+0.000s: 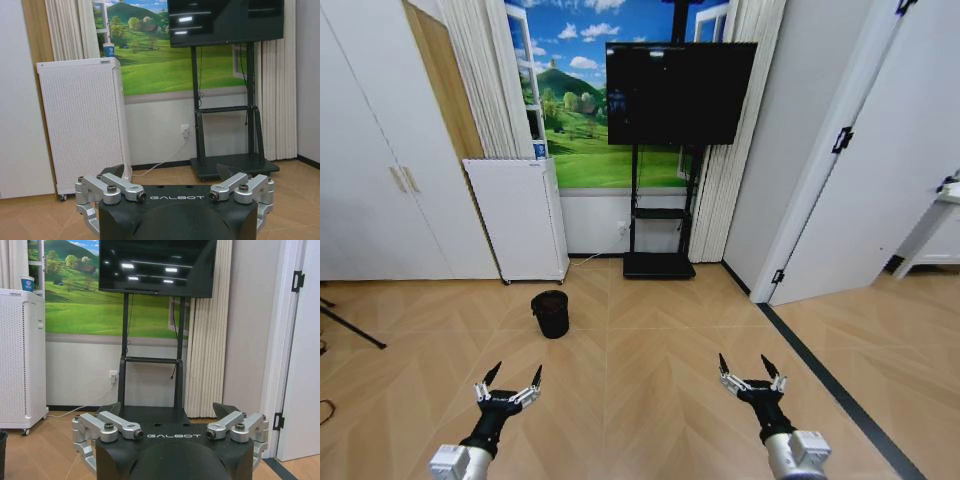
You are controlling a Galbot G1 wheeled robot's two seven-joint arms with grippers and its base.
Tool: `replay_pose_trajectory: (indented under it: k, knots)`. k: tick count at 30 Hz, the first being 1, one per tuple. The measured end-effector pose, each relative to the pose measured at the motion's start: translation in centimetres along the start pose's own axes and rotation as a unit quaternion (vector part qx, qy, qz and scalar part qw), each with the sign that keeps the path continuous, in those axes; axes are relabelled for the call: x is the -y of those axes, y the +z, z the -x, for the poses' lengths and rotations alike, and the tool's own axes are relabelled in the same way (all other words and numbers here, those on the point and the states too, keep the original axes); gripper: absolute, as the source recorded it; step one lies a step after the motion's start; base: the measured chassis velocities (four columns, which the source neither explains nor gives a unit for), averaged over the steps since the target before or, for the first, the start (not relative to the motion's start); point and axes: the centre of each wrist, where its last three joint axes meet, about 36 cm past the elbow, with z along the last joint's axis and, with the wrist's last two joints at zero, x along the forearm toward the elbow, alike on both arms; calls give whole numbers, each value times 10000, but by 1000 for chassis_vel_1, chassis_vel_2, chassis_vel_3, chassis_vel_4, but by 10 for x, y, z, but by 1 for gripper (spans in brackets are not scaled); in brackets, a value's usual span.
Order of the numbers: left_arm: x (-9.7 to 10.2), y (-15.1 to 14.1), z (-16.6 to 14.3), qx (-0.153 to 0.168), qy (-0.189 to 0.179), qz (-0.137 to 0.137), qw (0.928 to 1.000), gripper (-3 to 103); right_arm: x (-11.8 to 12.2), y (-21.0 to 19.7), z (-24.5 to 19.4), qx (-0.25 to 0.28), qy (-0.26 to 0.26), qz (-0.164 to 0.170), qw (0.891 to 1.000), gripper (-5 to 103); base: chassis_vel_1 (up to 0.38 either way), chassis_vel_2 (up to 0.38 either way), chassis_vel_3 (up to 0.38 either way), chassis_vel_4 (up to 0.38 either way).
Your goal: Pick up the trash bin and place the garbage on the floor into it.
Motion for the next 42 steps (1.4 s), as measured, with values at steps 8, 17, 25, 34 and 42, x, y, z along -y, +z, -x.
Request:
replay_pose_trajectory:
  k: [8, 17, 25, 34, 42]
  knots:
    - [0, 0, 0, -1, 0, 0, 10000, 100, 0, 0, 0, 0, 0, 0, 10000, 100, 0, 0, 0, 0]
    - [0, 0, 0, 0, 0, 0, 10000, 100, 0, 0, 0, 0, 0, 0, 10000, 100, 0, 0, 0, 0]
    - [0, 0, 0, 0, 0, 0, 10000, 100, 0, 0, 0, 0, 0, 0, 10000, 100, 0, 0, 0, 0]
    - [0, 0, 0, -1, 0, 0, 10000, 100, 0, 0, 0, 0, 0, 0, 10000, 100, 0, 0, 0, 0]
    - [0, 0, 0, 0, 0, 0, 10000, 100, 0, 0, 0, 0, 0, 0, 10000, 100, 0, 0, 0, 0]
